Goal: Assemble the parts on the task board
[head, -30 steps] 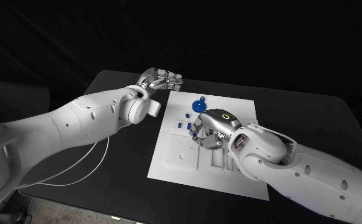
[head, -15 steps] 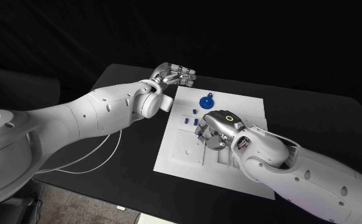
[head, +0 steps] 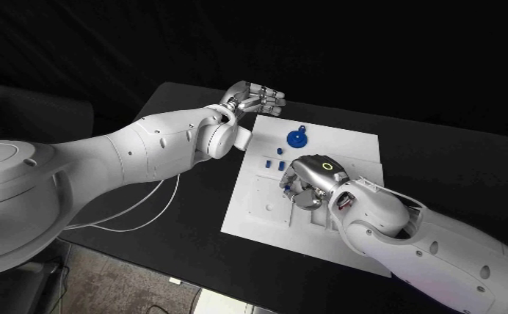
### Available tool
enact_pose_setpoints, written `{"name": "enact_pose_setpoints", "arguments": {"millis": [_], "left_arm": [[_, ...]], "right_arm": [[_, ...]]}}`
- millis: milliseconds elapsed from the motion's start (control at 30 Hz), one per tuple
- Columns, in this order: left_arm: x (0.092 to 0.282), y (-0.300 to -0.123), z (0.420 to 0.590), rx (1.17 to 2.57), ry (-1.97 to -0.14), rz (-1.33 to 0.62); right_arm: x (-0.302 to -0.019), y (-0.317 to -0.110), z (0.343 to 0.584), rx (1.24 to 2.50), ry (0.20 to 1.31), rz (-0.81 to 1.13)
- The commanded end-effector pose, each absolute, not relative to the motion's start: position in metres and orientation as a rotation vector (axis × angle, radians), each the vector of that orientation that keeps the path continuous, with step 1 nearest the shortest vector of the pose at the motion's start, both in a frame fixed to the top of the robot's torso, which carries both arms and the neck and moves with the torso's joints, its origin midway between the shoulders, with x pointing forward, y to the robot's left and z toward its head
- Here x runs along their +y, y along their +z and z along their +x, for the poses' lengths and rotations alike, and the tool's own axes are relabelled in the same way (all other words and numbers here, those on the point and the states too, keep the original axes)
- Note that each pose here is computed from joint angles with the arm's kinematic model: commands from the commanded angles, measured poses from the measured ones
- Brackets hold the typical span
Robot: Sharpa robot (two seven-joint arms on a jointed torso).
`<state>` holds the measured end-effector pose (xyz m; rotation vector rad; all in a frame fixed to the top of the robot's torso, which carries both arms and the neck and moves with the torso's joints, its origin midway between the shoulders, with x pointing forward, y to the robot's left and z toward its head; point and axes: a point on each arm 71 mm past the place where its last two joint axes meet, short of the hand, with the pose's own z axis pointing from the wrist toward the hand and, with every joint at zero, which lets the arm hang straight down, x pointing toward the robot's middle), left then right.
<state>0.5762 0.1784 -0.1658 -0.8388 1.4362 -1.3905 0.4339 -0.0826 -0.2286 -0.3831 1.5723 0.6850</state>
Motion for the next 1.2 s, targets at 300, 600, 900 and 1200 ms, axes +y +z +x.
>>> {"name": "enact_pose_setpoints", "arguments": {"millis": [300,600,900,1200], "left_arm": [[0.1768,-0.1639,0.5763,1.413,-1.403,-0.832],[0.1768,-0.1639,0.5764,1.414,-1.406,-0.833],[0.1767,-0.1641,0.5764,1.419,-1.41,-0.832],[0.1786,-0.1641,0.5765,1.419,-1.409,-0.833]], "right_arm": [[-0.0788,-0.2353,0.4302,1.586,0.681,-0.406],[-0.0776,-0.238,0.4285,1.597,0.683,-0.412],[-0.0802,-0.2401,0.4289,1.602,0.665,-0.415],[-0.0836,-0.2395,0.4295,1.577,0.639,-0.401]]}}
